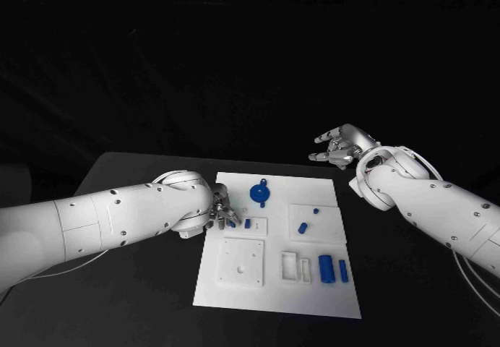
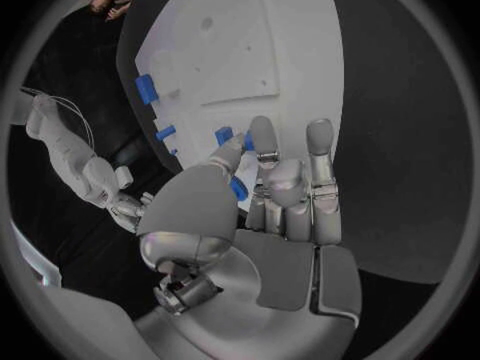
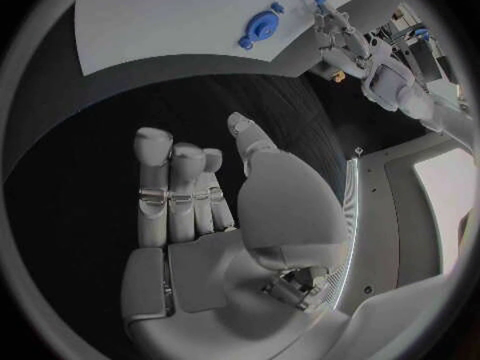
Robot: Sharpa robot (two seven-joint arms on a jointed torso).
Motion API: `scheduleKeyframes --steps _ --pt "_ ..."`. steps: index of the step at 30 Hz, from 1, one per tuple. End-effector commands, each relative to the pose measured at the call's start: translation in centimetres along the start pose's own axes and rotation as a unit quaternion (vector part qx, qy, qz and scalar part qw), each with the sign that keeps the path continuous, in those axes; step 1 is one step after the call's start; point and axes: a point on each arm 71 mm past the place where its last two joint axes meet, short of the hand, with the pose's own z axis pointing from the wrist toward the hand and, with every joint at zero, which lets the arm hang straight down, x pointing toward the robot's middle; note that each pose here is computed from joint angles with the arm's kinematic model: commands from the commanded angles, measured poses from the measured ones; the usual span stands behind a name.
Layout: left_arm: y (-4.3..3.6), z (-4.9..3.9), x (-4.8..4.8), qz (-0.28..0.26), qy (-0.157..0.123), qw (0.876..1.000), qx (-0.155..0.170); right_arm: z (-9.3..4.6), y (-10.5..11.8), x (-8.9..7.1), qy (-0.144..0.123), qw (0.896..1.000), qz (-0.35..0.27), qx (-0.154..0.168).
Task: Assemble the parts on the task board
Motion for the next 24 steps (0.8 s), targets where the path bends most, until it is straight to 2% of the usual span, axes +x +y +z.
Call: scheduleKeyframes --steps 1,24 --pt "0.00 0.14 0.67 0.008 0.018 1.000 0.001 -0.02 0.07 0.07 0.004 1.000 -0.005 -0.006" --pt "0.62 0.36 0.22 0.002 0.008 1.000 -0.007 -0.04 -0.03 0.05 0.004 1.000 -0.006 -0.005"
